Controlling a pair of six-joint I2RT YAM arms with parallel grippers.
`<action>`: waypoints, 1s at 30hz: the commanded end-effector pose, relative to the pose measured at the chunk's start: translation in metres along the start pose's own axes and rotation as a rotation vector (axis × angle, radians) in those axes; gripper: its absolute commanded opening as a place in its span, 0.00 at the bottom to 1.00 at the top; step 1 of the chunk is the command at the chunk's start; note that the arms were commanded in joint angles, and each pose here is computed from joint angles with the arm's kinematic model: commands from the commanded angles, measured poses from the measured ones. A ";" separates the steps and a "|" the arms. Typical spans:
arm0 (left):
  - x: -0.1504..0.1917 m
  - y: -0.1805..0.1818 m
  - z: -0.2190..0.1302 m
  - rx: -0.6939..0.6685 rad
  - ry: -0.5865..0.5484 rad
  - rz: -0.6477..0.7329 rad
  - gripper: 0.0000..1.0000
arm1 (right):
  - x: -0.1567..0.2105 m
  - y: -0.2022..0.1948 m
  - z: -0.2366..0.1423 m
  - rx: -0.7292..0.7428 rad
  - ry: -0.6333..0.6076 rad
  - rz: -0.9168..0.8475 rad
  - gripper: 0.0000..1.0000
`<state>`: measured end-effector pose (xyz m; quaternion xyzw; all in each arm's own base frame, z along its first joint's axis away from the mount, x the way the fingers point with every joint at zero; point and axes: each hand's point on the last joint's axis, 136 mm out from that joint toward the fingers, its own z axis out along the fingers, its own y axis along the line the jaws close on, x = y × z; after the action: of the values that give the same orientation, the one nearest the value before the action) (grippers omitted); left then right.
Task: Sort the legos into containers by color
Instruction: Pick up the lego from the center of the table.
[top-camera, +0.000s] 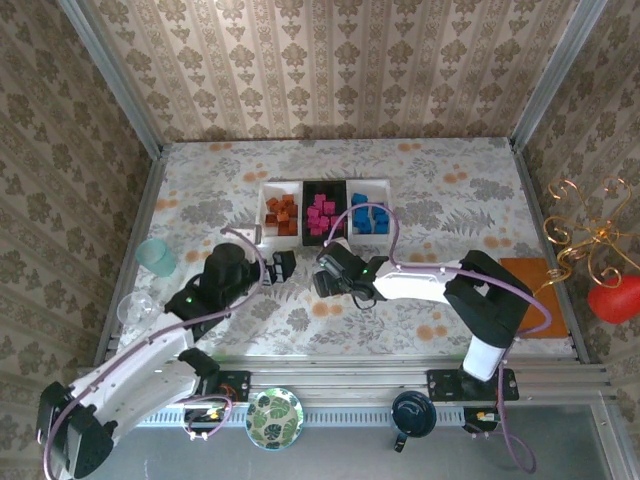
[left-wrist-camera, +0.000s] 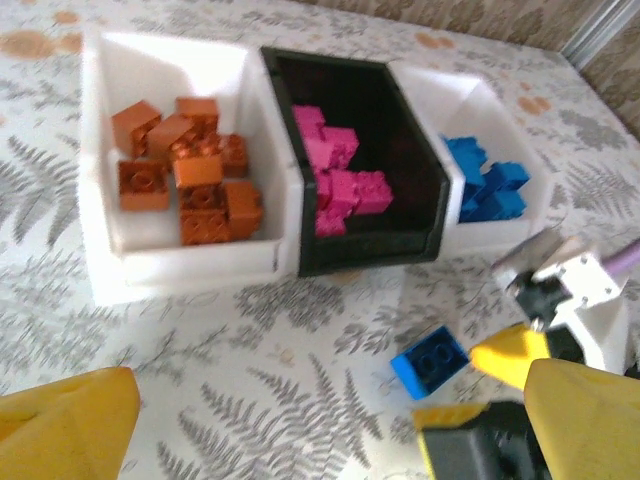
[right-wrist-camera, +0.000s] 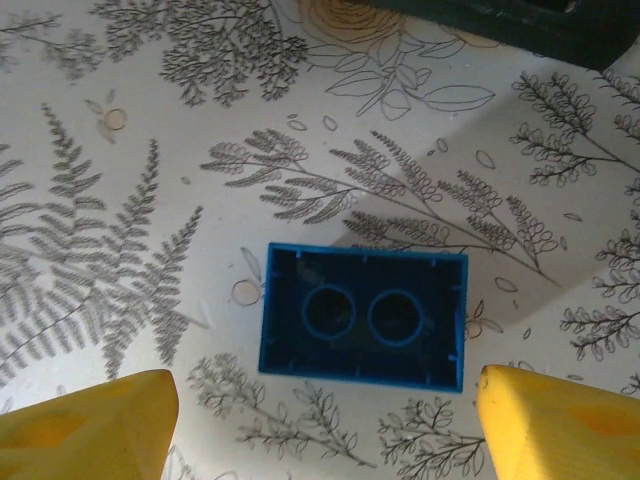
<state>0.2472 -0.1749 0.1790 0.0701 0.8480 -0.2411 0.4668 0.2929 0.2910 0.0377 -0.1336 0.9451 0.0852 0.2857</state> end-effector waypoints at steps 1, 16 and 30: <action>0.015 0.016 -0.007 -0.061 0.016 -0.024 1.00 | -0.009 -0.010 0.007 0.088 -0.013 -0.007 0.80; 0.034 0.022 0.003 -0.081 0.075 -0.057 1.00 | 0.006 -0.015 0.028 0.091 0.057 -0.012 0.69; 0.044 0.022 0.006 -0.066 0.087 -0.084 1.00 | 0.017 -0.019 0.030 0.098 0.084 -0.026 0.68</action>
<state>0.2357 -0.1595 0.1305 0.0340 0.8816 -0.2163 0.4181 0.3086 0.2868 0.0198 -0.1265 0.9509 0.0523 0.2777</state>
